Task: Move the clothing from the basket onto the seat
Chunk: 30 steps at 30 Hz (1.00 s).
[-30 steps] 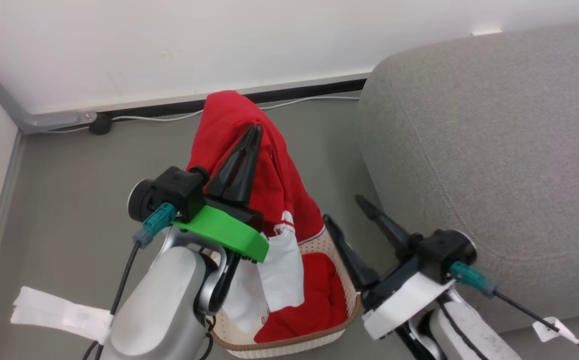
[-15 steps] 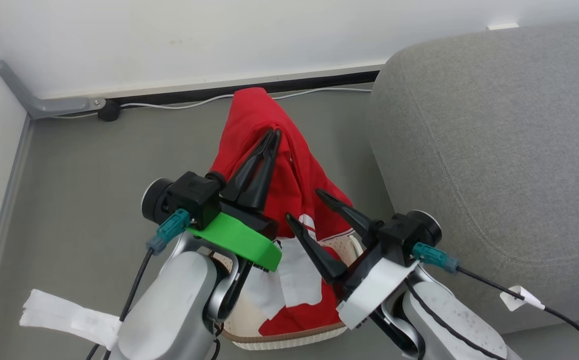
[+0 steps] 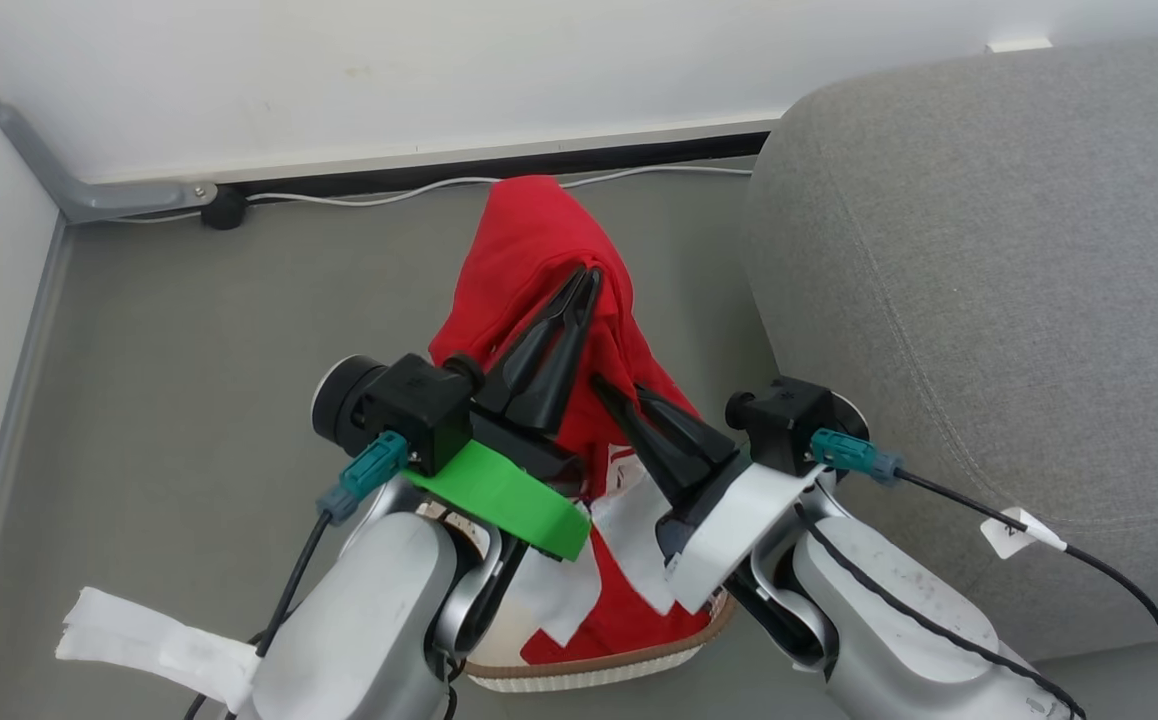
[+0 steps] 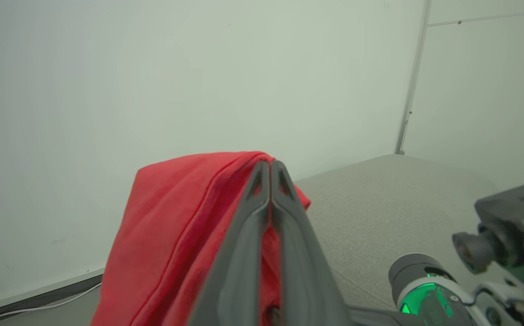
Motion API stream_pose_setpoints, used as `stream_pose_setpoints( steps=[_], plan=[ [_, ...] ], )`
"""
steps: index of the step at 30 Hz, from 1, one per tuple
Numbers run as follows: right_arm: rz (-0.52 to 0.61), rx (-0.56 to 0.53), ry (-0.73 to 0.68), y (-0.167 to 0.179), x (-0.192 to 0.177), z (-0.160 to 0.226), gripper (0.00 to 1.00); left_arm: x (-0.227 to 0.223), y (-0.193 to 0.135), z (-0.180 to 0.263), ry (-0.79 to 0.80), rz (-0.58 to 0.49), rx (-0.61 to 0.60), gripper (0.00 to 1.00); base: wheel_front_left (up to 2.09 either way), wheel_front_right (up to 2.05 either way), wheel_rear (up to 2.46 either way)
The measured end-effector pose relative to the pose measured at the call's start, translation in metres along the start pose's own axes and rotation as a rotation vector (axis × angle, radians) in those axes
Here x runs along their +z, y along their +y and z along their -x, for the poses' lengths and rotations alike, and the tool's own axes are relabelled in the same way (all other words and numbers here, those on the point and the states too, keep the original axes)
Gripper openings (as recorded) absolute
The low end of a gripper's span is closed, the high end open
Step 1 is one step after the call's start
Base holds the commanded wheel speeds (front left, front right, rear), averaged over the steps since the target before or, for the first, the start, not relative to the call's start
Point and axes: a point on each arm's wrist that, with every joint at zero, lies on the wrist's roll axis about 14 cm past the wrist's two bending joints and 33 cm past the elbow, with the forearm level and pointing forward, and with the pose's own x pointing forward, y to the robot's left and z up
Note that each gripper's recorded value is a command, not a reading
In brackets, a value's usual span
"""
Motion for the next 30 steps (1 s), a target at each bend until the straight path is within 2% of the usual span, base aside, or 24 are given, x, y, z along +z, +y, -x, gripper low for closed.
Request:
stream_pose_setpoints(
  steps=[8, 9, 10, 11, 12, 13, 23, 30],
  plan=[
    [-0.021, 0.009, 0.006, 0.001, 0.0, -0.006, 0.0, -0.001, -0.001, 0.0, 0.007, 0.001, -0.002, 0.0, 0.0, 0.0, 0.0],
    [-0.021, 0.01, 0.001, 0.0, 0.002, -0.007, 0.0, 0.0, 0.0, 0.0, 0.003, 0.001, 0.001, 0.13, 0.0, 0.0, 0.0],
    [-0.021, 0.01, -0.004, -0.001, 0.004, -0.008, 0.0, 0.002, 0.0, -0.001, -0.003, -0.001, 0.004, 0.33, 0.0, 0.0, 0.0],
    [-0.018, 0.011, -0.01, -0.001, 0.007, -0.01, 0.0, 0.003, 0.0, -0.001, -0.008, -0.001, 0.003, 0.48, 0.0, 0.0, 0.0],
    [-0.015, 0.011, -0.021, -0.002, 0.011, -0.011, 0.0, 0.005, 0.0, -0.002, -0.013, -0.001, 0.003, 0.77, 0.0, 0.0, 0.0],
    [-0.01, 0.011, -0.032, -0.003, 0.015, -0.013, 0.0, 0.007, 0.001, -0.002, -0.019, -0.003, 0.008, 1.0, 0.0, 0.0, 0.0],
    [0.027, -0.063, -0.096, -0.03, 0.043, -0.023, 0.0, 0.03, 0.005, -0.004, -0.088, -0.04, 0.023, 1.0, 0.0, 0.0, 0.0],
    [0.061, -0.135, -0.122, -0.056, 0.057, -0.025, 0.0, 0.018, 0.013, 0.01, -0.034, -0.123, 0.018, 1.0, 0.0, 0.0, 0.0]
  ],
)
